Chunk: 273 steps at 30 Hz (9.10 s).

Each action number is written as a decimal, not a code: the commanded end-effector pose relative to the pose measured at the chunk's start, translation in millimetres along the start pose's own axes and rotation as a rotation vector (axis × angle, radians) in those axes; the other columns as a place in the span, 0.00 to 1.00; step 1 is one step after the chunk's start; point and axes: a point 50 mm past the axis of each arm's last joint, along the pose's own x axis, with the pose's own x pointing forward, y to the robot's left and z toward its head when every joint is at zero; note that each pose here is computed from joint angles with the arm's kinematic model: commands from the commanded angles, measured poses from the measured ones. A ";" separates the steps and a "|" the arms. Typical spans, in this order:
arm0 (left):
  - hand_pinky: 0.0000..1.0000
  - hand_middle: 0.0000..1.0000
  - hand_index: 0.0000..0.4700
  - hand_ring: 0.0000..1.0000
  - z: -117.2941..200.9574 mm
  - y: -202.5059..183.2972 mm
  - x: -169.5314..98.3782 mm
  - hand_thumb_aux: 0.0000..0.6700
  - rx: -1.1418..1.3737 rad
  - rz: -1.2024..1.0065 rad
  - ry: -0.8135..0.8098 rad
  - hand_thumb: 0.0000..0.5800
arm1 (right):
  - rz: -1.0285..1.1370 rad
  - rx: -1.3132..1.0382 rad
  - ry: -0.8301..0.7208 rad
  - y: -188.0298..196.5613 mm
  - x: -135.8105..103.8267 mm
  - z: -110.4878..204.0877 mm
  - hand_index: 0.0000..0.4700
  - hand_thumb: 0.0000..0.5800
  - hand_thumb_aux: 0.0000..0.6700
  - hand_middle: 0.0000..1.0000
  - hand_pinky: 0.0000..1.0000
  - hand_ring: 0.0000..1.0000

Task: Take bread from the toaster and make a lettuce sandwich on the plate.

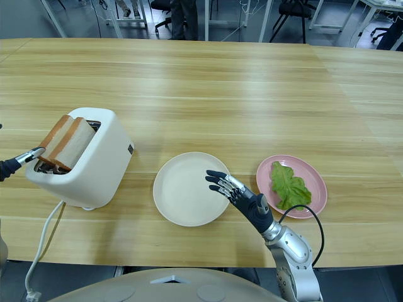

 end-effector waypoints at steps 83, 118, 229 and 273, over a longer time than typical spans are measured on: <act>1.00 1.00 0.98 1.00 209.3 37.3 -39.3 1.00 -1.172 -0.159 -0.865 1.00 | -0.041 -2.026 0.820 -180.3 -105.0 0.6 0.63 0.88 0.65 0.00 0.00 0.00; 0.00 0.00 0.00 0.00 237.3 -55.8 -50.6 0.00 -0.316 -0.231 -0.823 0.00 | -0.203 -1.883 0.173 -132.4 -14.7 66.7 0.98 1.00 1.00 0.00 0.00 0.00; 1.00 1.00 0.98 1.00 253.3 -45.4 -14.1 1.00 -0.849 -0.700 -1.119 1.00 | 0.140 -1.565 -0.250 -6.6 40.4 -3.2 0.00 0.00 0.00 0.00 0.00 0.00; 0.00 0.00 0.61 0.00 204.6 57.1 -16.5 0.62 -1.021 0.383 -0.969 0.86 | -0.012 -0.813 0.068 -26.6 98.3 -21.0 0.98 1.00 1.00 0.00 0.00 0.00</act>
